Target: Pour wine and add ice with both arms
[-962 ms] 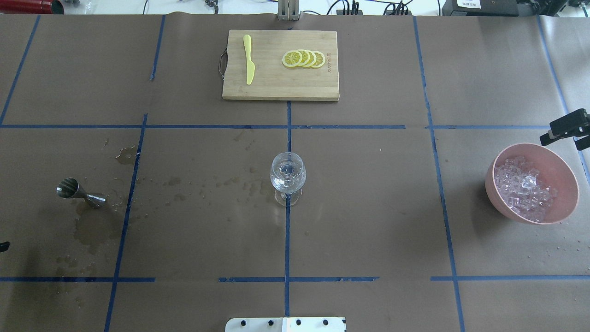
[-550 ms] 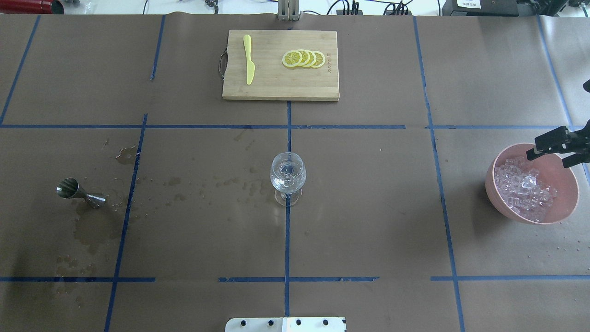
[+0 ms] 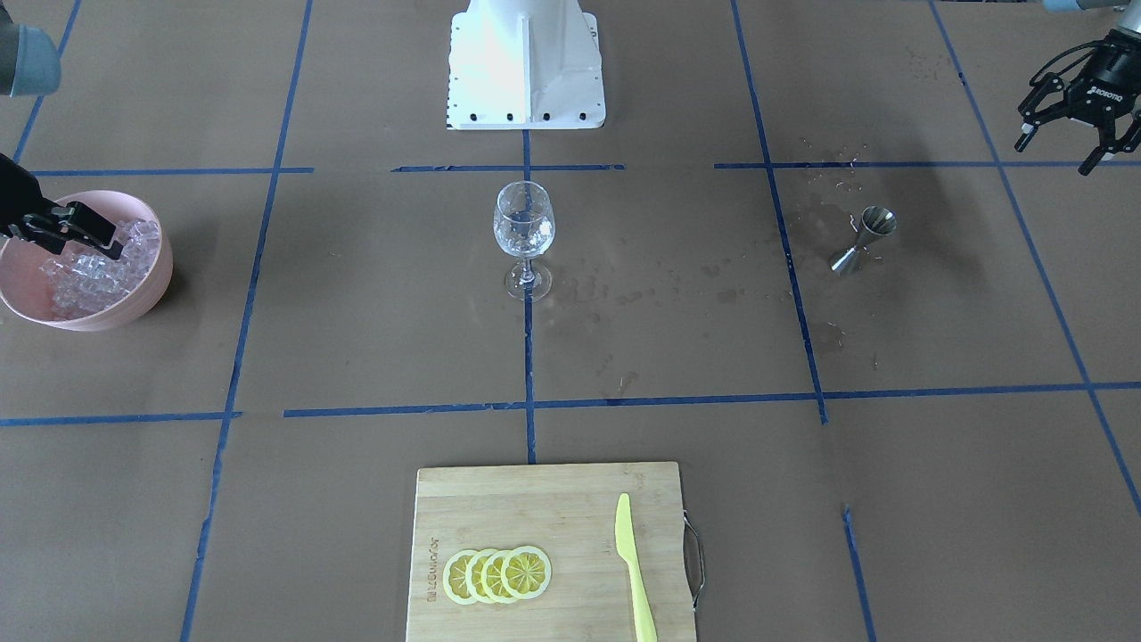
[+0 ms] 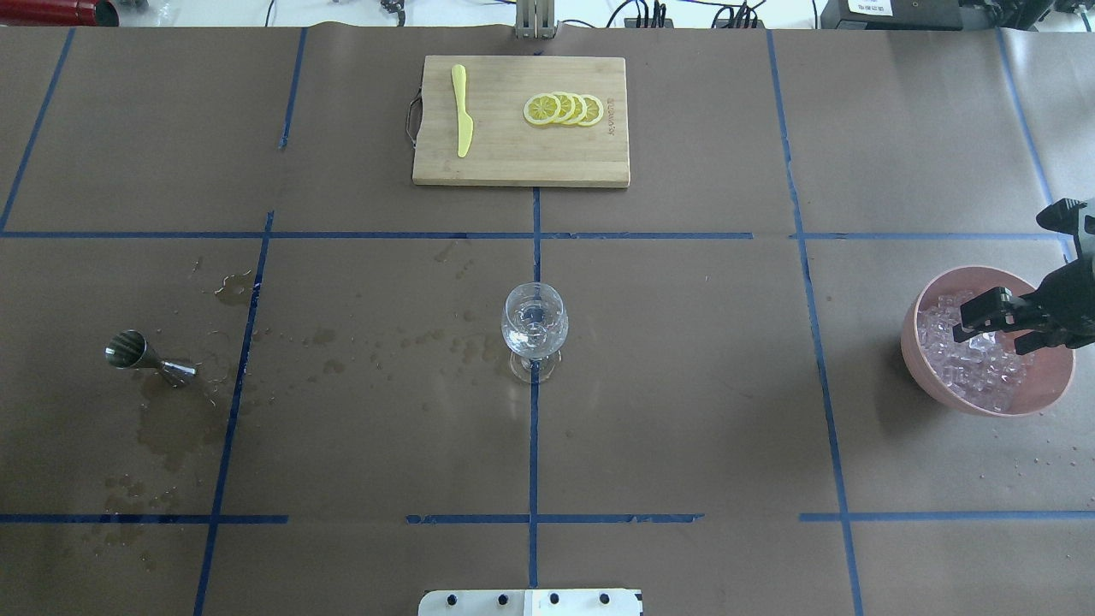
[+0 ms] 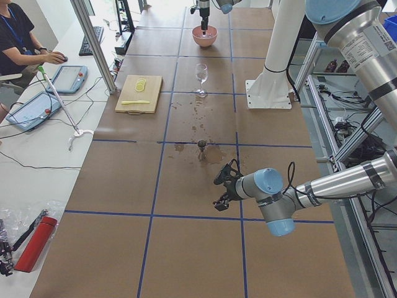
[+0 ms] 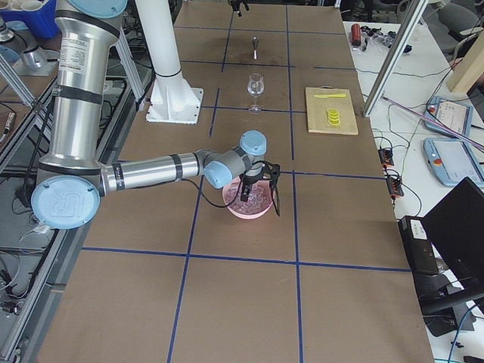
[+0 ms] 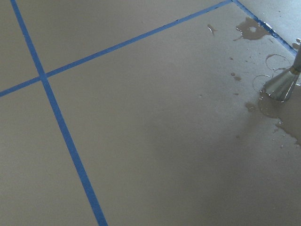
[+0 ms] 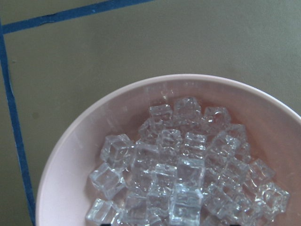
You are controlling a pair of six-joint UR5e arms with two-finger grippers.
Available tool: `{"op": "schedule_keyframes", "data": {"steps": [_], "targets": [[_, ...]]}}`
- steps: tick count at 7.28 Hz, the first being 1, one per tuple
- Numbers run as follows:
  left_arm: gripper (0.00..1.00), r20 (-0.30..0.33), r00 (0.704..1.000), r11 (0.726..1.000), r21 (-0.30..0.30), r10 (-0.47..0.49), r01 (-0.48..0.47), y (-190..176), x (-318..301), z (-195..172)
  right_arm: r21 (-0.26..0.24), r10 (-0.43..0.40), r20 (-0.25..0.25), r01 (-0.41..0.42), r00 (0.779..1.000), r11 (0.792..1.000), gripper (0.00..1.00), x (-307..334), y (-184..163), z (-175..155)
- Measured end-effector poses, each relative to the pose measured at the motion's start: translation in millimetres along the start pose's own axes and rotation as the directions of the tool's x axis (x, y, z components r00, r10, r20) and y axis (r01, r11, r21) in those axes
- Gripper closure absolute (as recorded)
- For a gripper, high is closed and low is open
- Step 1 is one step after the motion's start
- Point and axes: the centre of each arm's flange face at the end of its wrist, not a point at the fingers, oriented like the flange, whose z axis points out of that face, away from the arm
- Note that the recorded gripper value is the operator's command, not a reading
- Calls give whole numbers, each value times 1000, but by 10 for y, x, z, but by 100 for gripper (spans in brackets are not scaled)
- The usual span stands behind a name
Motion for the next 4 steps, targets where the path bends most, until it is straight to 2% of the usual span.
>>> {"op": "schedule_keyframes", "data": {"steps": [2, 3, 4], "targets": [[0, -2, 1000, 1000, 9, 1, -1, -19, 7, -13, -9, 5, -8, -5, 1000, 1000, 49, 28, -9, 63], [0, -2, 1000, 1000, 14, 2, -2, -33, 11, -19, -11, 9, -13, -10, 1000, 1000, 94, 52, -16, 87], [0, 0, 1000, 1000, 18, 1, -1, -42, 8, -28, -14, 13, -16, -13, 1000, 1000, 100, 71, -24, 109]]}}
